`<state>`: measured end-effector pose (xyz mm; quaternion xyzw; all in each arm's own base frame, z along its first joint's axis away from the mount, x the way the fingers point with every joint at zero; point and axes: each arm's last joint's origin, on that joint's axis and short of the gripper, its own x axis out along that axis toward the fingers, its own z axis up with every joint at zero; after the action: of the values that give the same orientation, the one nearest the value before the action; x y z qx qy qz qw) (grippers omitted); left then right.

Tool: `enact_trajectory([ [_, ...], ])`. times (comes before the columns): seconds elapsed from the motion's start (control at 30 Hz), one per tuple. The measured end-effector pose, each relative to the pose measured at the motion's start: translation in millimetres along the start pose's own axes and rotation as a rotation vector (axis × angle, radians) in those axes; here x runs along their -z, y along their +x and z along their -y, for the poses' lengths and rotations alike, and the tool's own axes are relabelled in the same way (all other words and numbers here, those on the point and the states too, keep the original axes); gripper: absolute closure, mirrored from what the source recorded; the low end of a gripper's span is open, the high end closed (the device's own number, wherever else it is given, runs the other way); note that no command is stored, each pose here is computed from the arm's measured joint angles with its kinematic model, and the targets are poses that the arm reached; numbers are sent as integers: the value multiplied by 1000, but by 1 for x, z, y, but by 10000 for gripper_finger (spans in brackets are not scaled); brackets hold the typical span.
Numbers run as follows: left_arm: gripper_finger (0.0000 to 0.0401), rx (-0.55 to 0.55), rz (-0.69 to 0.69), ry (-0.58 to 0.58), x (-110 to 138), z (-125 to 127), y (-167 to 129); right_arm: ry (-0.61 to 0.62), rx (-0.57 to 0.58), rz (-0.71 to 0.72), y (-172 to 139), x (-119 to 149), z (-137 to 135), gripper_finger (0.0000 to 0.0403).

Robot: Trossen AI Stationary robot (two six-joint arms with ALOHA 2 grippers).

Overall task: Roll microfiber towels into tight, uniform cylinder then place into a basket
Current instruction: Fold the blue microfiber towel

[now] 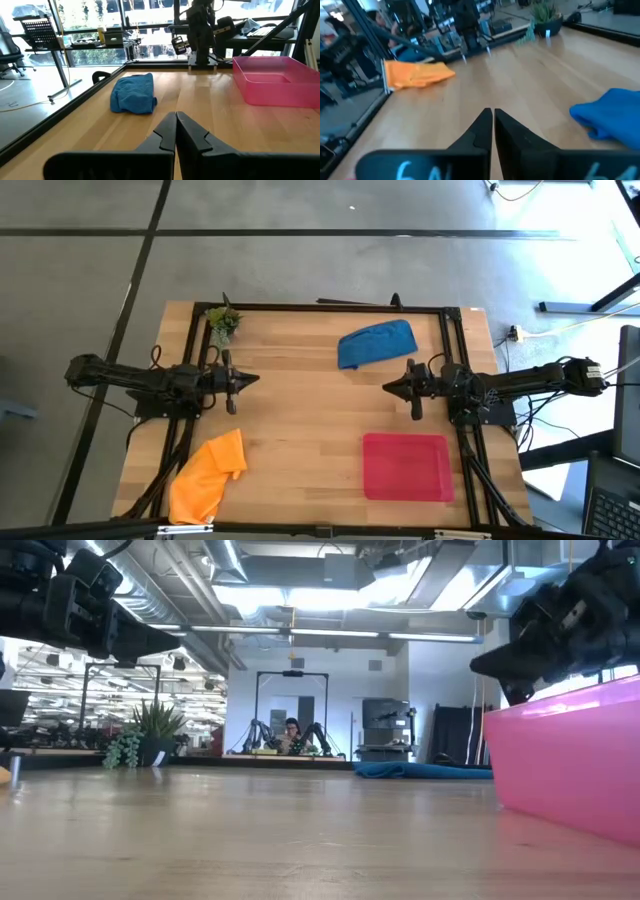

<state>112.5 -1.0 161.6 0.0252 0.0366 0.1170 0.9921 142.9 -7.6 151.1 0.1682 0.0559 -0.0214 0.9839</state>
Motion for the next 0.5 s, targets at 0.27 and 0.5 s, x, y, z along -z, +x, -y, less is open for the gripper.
enact_trajectory([
  [0.27, 401, 1, 0, 0, 0, 0, 0, -1, 61, 110, 0, -9, 0, 382],
  [0.5, 401, 0, 0, 0, 0, 0, 0, -67, 156, 263, 6, -45, -9, 389],
])
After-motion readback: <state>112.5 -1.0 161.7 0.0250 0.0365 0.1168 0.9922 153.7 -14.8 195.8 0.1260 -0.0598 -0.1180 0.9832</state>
